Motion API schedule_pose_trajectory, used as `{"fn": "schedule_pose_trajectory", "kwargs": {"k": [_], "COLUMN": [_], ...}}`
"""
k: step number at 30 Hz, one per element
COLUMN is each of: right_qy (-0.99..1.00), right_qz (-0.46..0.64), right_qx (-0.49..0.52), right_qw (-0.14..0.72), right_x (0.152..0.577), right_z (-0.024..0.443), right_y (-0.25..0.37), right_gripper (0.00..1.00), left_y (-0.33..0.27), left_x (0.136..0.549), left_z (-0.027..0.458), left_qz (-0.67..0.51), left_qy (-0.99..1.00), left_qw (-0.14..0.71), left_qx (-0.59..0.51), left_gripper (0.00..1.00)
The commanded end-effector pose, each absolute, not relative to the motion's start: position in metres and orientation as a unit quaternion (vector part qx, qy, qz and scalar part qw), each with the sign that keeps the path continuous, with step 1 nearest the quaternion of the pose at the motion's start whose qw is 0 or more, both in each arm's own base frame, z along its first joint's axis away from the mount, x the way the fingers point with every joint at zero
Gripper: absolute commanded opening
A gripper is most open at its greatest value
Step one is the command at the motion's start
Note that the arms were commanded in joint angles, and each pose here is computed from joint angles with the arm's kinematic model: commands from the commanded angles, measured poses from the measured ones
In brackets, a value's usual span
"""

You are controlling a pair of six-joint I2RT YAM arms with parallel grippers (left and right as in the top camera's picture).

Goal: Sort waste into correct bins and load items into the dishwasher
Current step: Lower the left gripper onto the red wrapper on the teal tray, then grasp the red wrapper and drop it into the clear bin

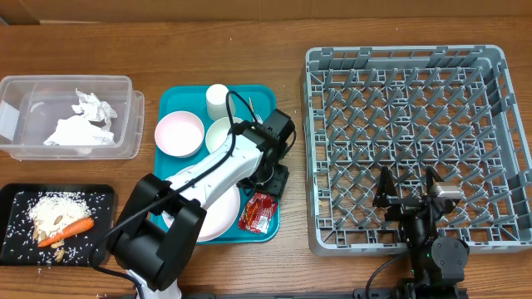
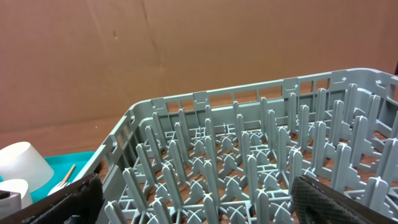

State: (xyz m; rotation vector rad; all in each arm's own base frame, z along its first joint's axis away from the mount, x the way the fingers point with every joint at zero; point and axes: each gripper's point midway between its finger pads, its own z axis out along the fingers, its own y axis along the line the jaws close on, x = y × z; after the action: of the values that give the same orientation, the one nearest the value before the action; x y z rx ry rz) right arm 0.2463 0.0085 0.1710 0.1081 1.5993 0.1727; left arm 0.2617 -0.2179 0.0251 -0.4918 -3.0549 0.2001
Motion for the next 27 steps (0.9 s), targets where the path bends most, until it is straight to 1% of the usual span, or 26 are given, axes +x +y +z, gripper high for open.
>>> {"fn": "schedule_pose_trajectory", "kwargs": {"k": [1, 4, 5, 8, 10, 15, 18, 19, 20, 22, 23, 24, 26, 27], "right_qy": [0.716, 0.716, 0.716, 0.716, 0.716, 0.716, 0.716, 0.716, 0.716, 0.716, 0.716, 0.716, 0.716, 0.716], "right_qz": [0.072, 0.072, 0.072, 0.072, 0.072, 0.072, 0.072, 0.072, 0.072, 0.072, 0.072, 0.072, 0.072, 0.072], "right_qx": [0.052, 0.052, 0.052, 0.052, 0.052, 0.052, 0.052, 0.052, 0.052, 0.052, 0.052, 0.052, 0.052, 0.052], "right_qw": [0.693, 0.693, 0.693, 0.693, 0.693, 0.693, 0.693, 0.693, 0.693, 0.693, 0.693, 0.693, 0.693, 0.693], "right_x": [0.247, 0.247, 0.247, 0.247, 0.247, 0.247, 0.247, 0.247, 0.247, 0.247, 0.247, 0.247, 0.247, 0.247], "right_z": [0.168, 0.168, 0.168, 0.168, 0.168, 0.168, 0.168, 0.168, 0.168, 0.168, 0.168, 0.168, 0.168, 0.168], "right_y": [0.006, 0.006, 0.006, 0.006, 0.006, 0.006, 0.006, 0.006, 0.006, 0.006, 0.006, 0.006, 0.006, 0.006], "right_gripper": [1.0, 1.0, 1.0, 1.0, 1.0, 1.0, 1.0, 1.0, 1.0, 1.0, 1.0, 1.0, 1.0, 1.0], "left_y": [-0.212, -0.207, -0.207, -0.207, -0.208, -0.21, -0.208, -0.204, -0.199, -0.195, -0.184, -0.176, -0.138, -0.119], "left_x": [0.257, 0.257, 0.257, 0.258, 0.259, 0.262, 0.266, 0.27, 0.278, 0.287, 0.3, 0.307, 0.33, 0.338], "left_z": [0.016, 0.014, 0.014, 0.014, 0.016, 0.03, 0.05, 0.063, 0.085, 0.112, 0.144, 0.159, 0.2, 0.212], "left_qz": [0.052, 0.039, 0.039, 0.04, 0.041, 0.039, 0.028, 0.015, 0.001, -0.006, -0.014, -0.019, -0.03, -0.025], "left_qy": [-0.984, -0.985, -0.985, -0.985, -0.985, -0.985, -0.989, -0.99, -0.992, -0.991, -0.99, -0.988, -0.979, -0.974], "left_qw": [0.028, 0.026, 0.026, 0.024, 0.023, 0.026, 0.023, 0.012, -0.012, -0.048, -0.1, -0.127, -0.2, -0.221], "left_qx": [-0.166, -0.166, -0.166, -0.166, -0.165, -0.165, -0.147, -0.137, -0.129, -0.124, -0.1, -0.082, 0.001, 0.037], "left_gripper": [0.49, 0.47, 0.43, 0.15, 0.04, 0.04, 0.04, 0.04, 0.04, 0.04, 0.04, 0.04, 0.04, 0.04]}}
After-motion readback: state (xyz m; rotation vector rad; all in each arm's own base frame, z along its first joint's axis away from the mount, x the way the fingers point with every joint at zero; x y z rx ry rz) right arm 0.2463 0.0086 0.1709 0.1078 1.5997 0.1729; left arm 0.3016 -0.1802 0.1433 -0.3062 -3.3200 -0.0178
